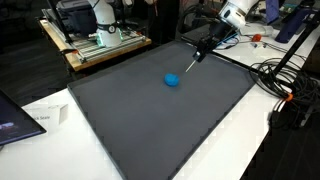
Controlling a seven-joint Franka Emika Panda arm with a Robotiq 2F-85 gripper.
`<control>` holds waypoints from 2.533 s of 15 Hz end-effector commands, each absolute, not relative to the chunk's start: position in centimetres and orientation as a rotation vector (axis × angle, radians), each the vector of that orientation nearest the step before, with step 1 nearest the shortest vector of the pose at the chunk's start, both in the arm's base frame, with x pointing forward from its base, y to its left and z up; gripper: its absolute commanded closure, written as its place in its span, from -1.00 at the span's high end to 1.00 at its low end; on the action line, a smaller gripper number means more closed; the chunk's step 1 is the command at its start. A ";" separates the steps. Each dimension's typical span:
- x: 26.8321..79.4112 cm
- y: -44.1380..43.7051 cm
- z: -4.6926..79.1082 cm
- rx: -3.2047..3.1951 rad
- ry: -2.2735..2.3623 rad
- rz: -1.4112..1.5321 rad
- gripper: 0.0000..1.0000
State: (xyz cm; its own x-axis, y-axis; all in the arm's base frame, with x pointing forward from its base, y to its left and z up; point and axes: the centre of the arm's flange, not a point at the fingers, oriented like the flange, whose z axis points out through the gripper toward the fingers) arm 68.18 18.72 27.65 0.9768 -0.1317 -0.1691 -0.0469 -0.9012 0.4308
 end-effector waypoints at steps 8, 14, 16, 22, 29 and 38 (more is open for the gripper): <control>66.0 20.9 25.3 2.595 -0.176 -0.217 -0.94; 63.8 22.5 24.4 2.502 -0.189 -0.128 -0.94; 63.6 22.9 24.2 2.461 -0.165 -0.088 -0.94; 62.5 23.2 22.6 2.400 -0.113 -0.048 -0.94; 61.6 22.6 20.9 2.345 -0.086 0.004 -0.94; 62.0 23.0 23.1 2.387 -0.078 0.097 -0.94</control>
